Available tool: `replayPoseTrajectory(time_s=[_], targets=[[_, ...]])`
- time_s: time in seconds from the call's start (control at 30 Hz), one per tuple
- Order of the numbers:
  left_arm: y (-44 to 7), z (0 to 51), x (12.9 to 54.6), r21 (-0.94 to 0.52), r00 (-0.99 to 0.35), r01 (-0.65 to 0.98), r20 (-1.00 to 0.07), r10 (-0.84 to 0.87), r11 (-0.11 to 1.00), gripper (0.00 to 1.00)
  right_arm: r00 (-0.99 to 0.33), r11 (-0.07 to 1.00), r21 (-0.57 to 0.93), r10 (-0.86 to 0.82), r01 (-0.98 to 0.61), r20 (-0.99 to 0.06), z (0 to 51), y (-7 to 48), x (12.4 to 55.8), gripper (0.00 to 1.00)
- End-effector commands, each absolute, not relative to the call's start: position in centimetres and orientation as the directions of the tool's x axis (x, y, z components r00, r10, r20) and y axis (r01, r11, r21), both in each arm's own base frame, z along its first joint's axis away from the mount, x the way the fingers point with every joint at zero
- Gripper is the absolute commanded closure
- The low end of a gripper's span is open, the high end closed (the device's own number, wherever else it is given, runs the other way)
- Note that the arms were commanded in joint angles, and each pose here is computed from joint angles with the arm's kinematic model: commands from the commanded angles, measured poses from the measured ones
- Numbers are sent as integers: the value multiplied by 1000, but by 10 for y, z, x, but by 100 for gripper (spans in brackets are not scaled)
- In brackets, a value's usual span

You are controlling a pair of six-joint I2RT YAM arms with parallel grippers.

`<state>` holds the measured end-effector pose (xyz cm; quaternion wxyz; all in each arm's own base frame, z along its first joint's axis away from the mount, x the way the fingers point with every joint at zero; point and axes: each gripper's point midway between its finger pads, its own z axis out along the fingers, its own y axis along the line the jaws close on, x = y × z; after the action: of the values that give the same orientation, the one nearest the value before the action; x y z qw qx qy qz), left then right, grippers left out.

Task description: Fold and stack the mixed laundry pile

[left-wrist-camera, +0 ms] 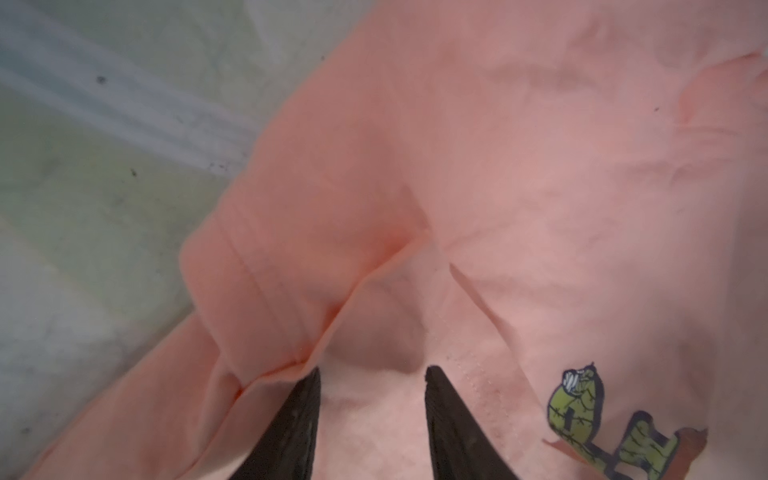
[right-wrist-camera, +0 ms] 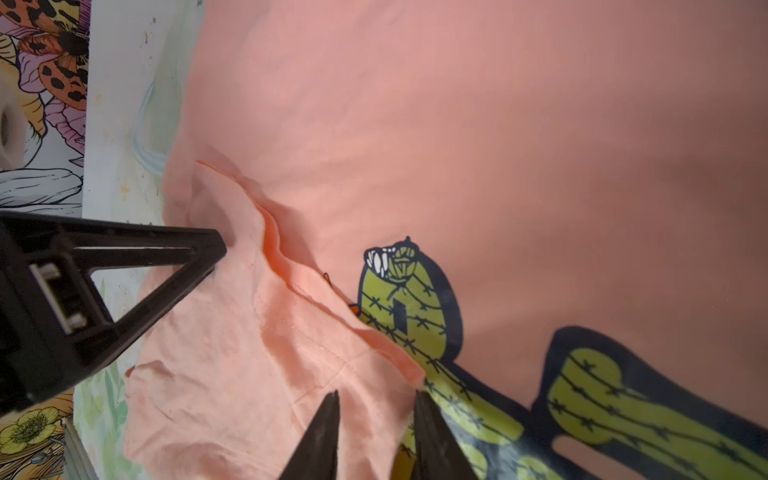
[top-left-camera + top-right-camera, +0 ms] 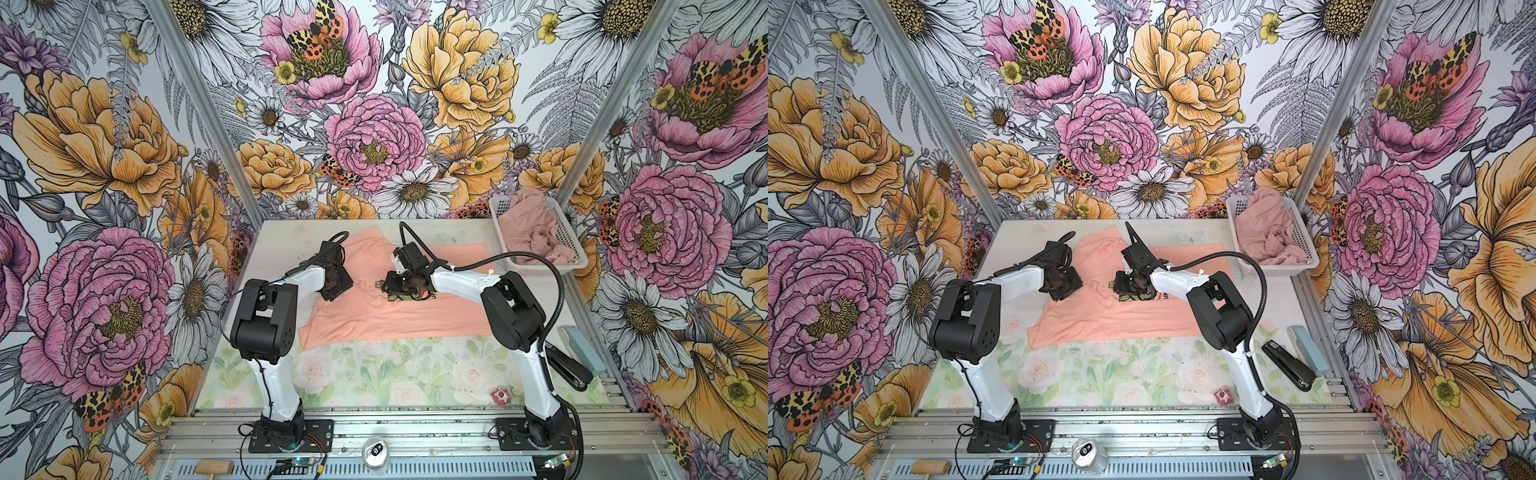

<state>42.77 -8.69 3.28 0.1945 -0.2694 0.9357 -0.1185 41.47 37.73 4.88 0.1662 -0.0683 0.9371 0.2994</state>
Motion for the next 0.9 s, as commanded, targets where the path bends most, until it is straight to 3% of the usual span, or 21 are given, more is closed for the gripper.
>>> replayPoseTrajectory(time_s=[0.0, 0.37, 0.5, 0.63, 0.87], targets=[[-86, 37, 439, -344, -780, -433, -320, -537, 833, 56, -936, 802, 556, -10, -218, -352, 46, 387, 421, 71], [-83, 24, 435, -317, -792, -445, -297, -534, 837, 56, -931, 851, 484, -13, -201, -364, 36, 372, 421, 75], [-81, 20, 434, -310, -794, -448, -292, -533, 838, 56, -931, 867, 456, -23, -199, -364, 31, 366, 421, 84], [-79, 16, 432, -302, -797, -452, -285, -532, 839, 56, -933, 883, 433, -16, -182, -361, 25, 361, 421, 100], [-75, 8, 427, -285, -802, -462, -270, -532, 840, 57, -903, 908, 389, 26, -158, -428, 48, 341, 431, 100]])
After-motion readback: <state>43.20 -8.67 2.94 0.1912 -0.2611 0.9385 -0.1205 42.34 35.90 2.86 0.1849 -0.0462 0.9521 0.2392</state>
